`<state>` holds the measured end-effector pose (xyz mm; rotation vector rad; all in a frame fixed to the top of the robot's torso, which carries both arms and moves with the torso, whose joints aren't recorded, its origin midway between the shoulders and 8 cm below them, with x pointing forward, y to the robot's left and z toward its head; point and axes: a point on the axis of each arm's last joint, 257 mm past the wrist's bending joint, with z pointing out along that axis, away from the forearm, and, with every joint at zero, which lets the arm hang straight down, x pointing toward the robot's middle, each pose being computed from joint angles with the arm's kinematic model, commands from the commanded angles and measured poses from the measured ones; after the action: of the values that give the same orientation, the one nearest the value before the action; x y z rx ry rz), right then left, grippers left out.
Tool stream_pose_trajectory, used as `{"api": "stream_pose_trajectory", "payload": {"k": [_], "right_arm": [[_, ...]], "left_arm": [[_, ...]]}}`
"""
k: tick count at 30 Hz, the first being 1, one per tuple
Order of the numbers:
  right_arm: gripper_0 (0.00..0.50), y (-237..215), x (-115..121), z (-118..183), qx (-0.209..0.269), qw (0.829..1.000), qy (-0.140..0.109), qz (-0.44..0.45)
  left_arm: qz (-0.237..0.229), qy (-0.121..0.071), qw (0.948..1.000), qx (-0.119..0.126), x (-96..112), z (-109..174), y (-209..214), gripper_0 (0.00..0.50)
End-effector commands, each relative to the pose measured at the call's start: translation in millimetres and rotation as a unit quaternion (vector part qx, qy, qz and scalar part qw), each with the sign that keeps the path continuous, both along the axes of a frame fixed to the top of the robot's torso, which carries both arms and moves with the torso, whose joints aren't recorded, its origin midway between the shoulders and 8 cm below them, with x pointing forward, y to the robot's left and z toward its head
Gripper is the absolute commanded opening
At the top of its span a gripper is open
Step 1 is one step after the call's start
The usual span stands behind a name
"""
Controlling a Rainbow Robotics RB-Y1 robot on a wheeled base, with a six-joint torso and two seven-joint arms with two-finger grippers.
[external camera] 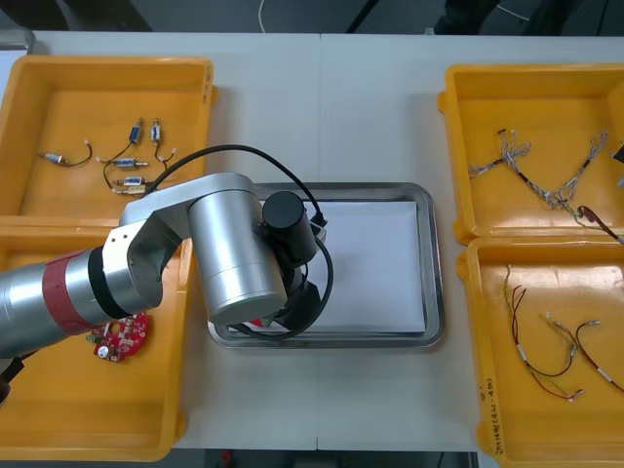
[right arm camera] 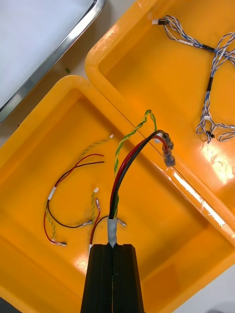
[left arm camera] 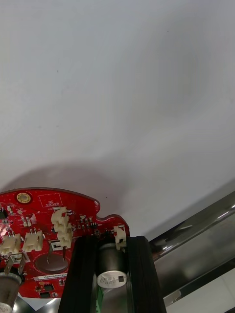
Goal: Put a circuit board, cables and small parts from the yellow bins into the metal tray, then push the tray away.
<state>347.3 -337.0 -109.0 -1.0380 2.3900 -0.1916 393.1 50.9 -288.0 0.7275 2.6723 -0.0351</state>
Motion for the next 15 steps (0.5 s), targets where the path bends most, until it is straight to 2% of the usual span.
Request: {"api": "stream_pose_trajectory", "payload": {"k": [1, 3, 4, 6, 7, 15], "right_arm": [[0.000, 3, 3, 8, -0.022, 1.000, -0.010, 0.004], [0.000, 6, 2, 6, -0.021, 1.000, -0.006, 0.010], [0.000, 8, 2, 4, -0.021, 1.000, -0.004, 0.013], [0.000, 9, 1, 2, -0.020, 1.000, 0.000, 0.015], [0.000, 10, 1, 3, -0.020, 1.000, 0.000, 0.016], [0.000, 14, -2, 1, -0.016, 1.000, 0.005, 0.025]], "left_arm": [[0.004, -0.014, 0.9996, -0.023, 1, 11, -23, 0.009], [0.004, -0.017, 0.9995, -0.025, 3, 12, -24, 0.171], [0.005, -0.020, 0.9994, -0.027, 4, 11, -24, 0.292], [0.007, -0.027, 0.9991, -0.032, 6, 8, -24, 0.473], [0.007, -0.029, 0.9989, -0.035, 7, 8, -25, 0.500], [0.009, -0.035, 0.9986, -0.039, 10, 10, -25, 0.500]]}}
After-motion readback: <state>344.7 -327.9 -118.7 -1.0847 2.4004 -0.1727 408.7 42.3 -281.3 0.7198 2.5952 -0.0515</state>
